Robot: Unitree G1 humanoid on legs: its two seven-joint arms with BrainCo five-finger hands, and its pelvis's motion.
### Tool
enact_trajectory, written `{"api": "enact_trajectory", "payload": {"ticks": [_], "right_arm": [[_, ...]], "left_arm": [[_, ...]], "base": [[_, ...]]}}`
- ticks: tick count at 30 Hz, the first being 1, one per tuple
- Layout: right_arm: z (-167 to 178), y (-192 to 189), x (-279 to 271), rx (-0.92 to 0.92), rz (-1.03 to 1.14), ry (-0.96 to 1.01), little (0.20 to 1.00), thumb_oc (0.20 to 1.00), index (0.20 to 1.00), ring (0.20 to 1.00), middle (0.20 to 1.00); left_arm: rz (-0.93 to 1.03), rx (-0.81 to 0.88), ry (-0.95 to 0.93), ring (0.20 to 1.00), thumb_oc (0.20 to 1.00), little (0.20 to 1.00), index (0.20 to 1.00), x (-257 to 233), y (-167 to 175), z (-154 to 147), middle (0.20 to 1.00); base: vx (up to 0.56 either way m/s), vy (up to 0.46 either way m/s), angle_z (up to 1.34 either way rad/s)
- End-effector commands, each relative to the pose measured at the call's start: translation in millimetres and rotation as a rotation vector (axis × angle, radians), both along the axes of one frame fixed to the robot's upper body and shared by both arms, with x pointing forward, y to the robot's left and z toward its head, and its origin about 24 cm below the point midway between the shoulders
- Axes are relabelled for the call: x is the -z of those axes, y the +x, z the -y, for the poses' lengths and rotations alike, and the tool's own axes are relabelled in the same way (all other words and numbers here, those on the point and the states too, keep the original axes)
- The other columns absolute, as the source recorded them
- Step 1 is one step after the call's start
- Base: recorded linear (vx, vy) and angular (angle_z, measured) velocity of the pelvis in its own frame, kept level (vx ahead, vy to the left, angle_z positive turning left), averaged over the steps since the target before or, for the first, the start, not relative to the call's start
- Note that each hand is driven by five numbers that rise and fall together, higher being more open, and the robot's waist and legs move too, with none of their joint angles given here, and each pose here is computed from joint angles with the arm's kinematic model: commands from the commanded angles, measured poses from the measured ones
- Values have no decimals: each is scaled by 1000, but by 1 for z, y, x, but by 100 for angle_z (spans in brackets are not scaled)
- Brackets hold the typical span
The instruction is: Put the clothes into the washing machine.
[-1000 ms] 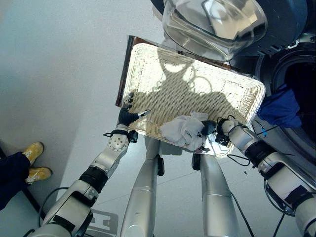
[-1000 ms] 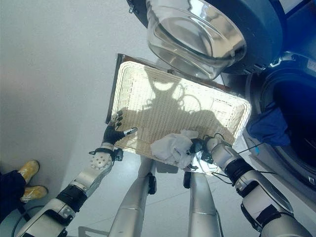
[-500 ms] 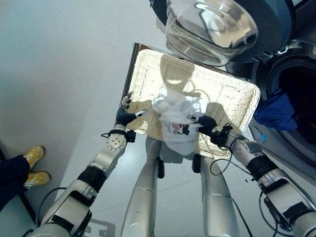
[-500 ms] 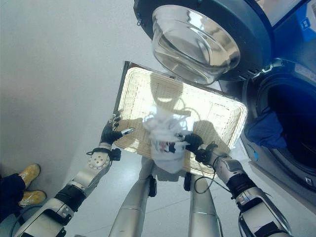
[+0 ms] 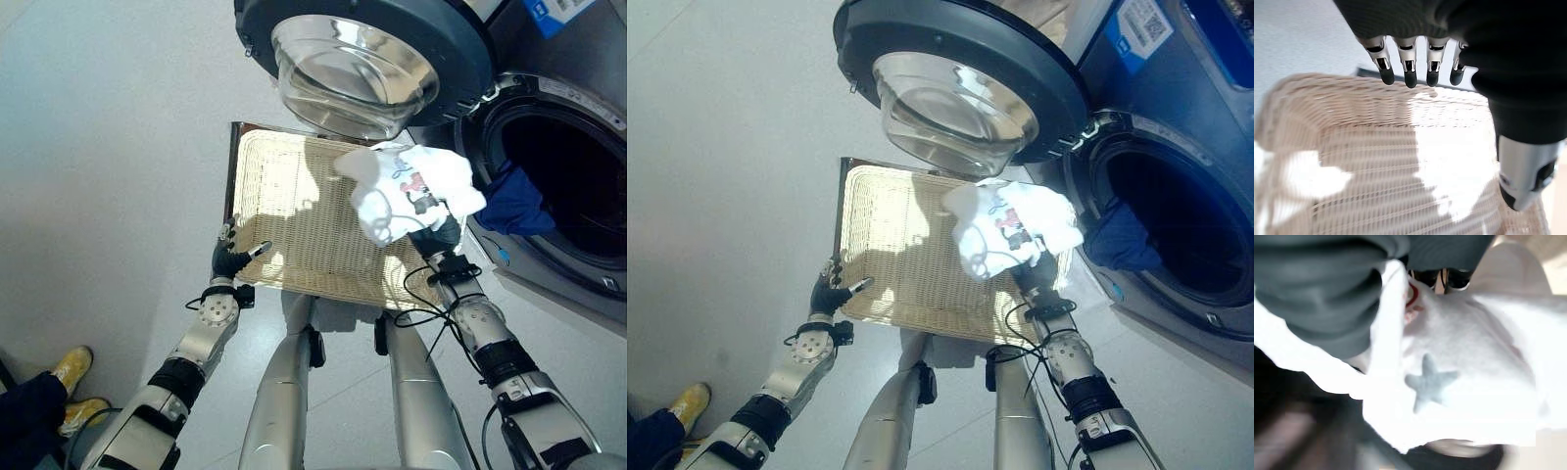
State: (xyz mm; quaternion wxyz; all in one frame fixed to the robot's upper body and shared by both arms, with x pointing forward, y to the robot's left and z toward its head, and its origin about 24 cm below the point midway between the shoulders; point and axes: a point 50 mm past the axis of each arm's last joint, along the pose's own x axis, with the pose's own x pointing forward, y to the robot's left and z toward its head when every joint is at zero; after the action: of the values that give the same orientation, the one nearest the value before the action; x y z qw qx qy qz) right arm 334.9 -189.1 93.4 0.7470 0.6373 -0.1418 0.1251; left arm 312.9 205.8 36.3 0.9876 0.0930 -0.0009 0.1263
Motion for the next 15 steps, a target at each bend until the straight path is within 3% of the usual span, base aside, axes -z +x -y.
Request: {"api": "enact_trajectory", "payload": {"ticks": [1,7,15], "right_arm": [[21,-6,-33,149,148,144,200,200,200,200,200],[42,-7,-43,322,125,240,200,200,200,200,200],[77,-3,-69,471,190,328,200,200,200,200,200]], "left_arm": [[18,-58,-29,1000,1000,1000,1000,6,-8,-11,1000],[-66,-88,-35,1000,1000,1000,1000,26,-20,-12,1000],[-99,-103,-38,1000,1000,1000,1000,32,-19,-26,1000]], "base": [[5,57,-24],[44,61,-36],[129,-265,-30]]}}
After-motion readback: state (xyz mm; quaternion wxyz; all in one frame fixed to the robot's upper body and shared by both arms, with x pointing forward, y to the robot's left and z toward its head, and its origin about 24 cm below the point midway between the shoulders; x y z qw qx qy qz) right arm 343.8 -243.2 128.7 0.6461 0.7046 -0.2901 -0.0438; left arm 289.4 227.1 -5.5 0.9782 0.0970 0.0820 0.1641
